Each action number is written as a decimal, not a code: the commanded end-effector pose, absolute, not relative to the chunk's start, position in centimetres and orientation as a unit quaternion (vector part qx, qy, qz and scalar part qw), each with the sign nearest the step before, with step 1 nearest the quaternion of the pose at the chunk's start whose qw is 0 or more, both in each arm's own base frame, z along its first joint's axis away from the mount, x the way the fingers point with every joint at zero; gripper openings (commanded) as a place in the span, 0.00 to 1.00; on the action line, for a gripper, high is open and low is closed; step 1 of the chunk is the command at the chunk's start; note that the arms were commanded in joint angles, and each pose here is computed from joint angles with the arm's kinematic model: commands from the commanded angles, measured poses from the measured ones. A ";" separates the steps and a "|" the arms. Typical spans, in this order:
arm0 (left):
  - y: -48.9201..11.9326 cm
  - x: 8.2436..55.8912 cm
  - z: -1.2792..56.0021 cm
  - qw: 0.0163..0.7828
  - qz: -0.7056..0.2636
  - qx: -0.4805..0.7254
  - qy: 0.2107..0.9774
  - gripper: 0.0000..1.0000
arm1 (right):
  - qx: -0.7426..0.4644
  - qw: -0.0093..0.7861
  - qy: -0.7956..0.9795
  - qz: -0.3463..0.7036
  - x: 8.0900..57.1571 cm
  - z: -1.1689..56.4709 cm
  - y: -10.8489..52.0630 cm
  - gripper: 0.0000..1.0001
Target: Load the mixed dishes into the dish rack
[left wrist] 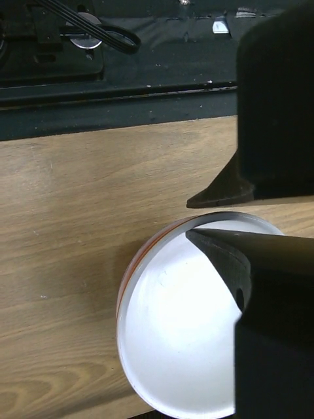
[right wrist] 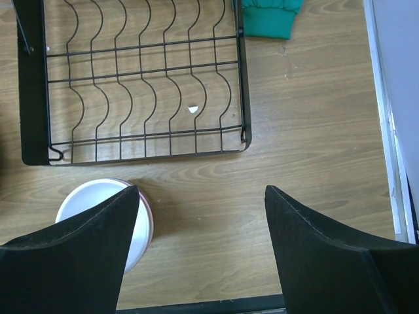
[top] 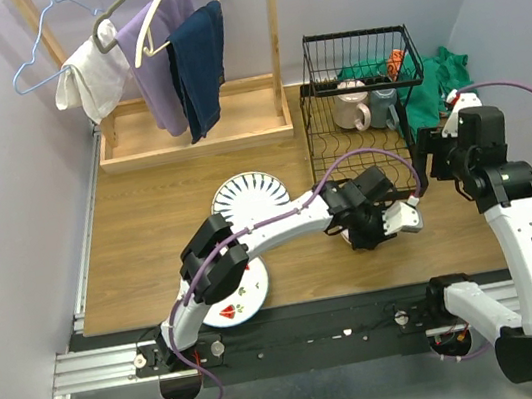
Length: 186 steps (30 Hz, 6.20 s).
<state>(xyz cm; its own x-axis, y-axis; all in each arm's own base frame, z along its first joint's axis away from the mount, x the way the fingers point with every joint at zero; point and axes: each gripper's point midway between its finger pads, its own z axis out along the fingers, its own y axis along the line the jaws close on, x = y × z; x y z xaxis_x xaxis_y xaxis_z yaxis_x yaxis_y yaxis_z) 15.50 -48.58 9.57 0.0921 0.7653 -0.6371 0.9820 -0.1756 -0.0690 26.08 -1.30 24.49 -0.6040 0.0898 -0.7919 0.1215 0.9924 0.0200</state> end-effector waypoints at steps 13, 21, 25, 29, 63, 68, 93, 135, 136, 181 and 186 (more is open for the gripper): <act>-47.3 16.0 16.9 0.235 -0.293 0.701 0.607 0.00 | 0.075 0.451 0.889 -0.017 26.1 24.5 -1.7 0.84; -48.0 19.4 27.4 0.273 -0.406 0.607 0.626 0.00 | 0.115 0.481 0.864 -0.089 26.7 27.9 -4.7 0.85; -49.8 23.0 30.1 0.294 -0.498 0.523 0.626 0.00 | 0.161 0.479 0.854 -0.127 27.1 28.6 -7.0 0.89; -52.6 25.7 31.8 0.294 -0.601 0.432 0.604 0.00 | 0.157 0.441 0.872 -0.144 27.9 26.5 -7.9 0.89; -60.1 36.7 18.4 0.179 -0.684 -0.098 0.701 0.00 | 0.154 0.323 0.910 -0.212 29.3 22.5 -14.4 0.87; -60.0 36.7 16.2 0.156 -0.664 -0.130 0.720 0.00 | 0.154 0.320 0.911 -0.210 29.4 22.1 -14.3 0.87; -49.7 36.3 16.1 0.244 -0.565 -0.012 0.788 0.67 | 0.134 0.335 0.922 -0.142 28.8 21.7 -11.6 0.87; -48.6 15.7 8.4 0.267 -0.258 0.779 0.506 0.20 | 0.045 0.422 0.902 -0.072 26.4 23.8 -7.3 0.99; -48.6 15.8 9.1 0.268 -0.255 0.778 0.508 0.16 | 0.046 0.424 0.902 -0.073 26.5 23.8 -7.4 0.99; -50.9 41.1 22.9 0.236 -0.714 -0.110 0.650 0.00 | 0.078 0.290 0.942 -0.152 29.0 22.0 -12.5 0.96; -51.9 41.4 19.4 0.200 -0.694 -0.159 0.673 0.00 | 0.072 0.282 0.944 -0.157 29.8 22.0 -12.9 0.96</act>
